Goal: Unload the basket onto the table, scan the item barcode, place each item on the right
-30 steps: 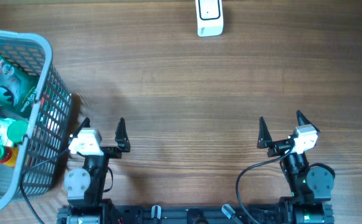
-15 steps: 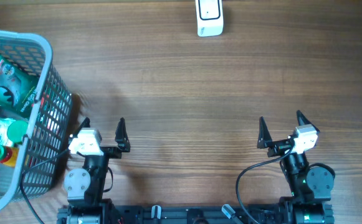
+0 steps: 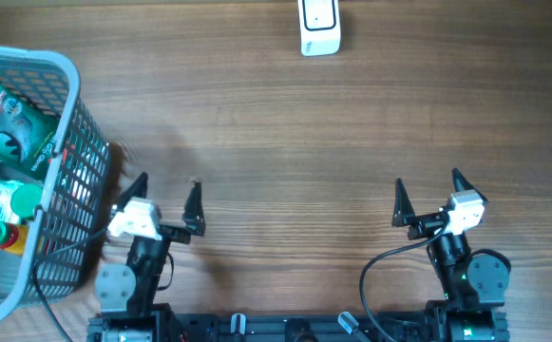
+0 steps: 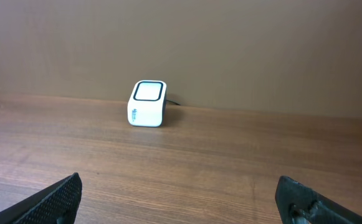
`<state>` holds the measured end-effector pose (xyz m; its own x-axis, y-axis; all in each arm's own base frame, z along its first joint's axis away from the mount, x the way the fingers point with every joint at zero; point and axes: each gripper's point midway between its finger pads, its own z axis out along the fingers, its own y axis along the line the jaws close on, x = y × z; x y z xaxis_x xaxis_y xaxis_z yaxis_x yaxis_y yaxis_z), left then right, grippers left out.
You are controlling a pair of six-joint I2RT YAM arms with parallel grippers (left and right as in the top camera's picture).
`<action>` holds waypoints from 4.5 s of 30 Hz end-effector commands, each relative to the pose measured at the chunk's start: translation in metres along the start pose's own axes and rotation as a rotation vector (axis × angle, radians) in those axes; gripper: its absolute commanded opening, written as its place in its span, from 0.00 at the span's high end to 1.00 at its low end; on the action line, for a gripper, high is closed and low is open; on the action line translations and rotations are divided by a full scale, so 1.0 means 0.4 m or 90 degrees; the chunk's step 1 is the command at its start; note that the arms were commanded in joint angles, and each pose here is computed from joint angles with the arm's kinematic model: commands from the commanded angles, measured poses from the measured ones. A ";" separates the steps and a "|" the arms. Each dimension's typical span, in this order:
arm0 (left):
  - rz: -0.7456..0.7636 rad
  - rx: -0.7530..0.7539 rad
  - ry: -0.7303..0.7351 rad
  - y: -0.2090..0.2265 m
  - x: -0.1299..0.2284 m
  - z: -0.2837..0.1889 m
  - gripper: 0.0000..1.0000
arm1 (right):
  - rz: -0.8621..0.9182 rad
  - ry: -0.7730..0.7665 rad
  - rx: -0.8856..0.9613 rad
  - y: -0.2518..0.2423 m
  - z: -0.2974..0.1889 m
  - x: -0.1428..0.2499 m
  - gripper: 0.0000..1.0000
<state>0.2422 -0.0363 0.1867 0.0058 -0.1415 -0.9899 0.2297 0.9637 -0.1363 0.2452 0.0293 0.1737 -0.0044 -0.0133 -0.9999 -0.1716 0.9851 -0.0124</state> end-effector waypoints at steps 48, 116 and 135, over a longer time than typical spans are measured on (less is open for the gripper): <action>-0.658 -0.950 0.257 0.569 -0.368 -0.241 0.00 | -0.008 0.001 0.008 -0.004 0.001 0.001 0.00; -0.585 -0.103 0.253 -0.035 -0.640 0.181 0.68 | -0.008 0.001 0.008 -0.004 0.001 0.001 0.00; -0.155 -0.183 0.765 -0.341 0.042 0.356 0.67 | -0.008 0.001 0.008 -0.004 0.001 0.001 0.00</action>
<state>0.3413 -0.1879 0.2133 -0.9153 -0.2395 -0.3239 -0.1695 0.9584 -0.2297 0.2455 0.0292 0.1727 -0.0089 -0.0137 -0.9999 -0.1710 0.9852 -0.0120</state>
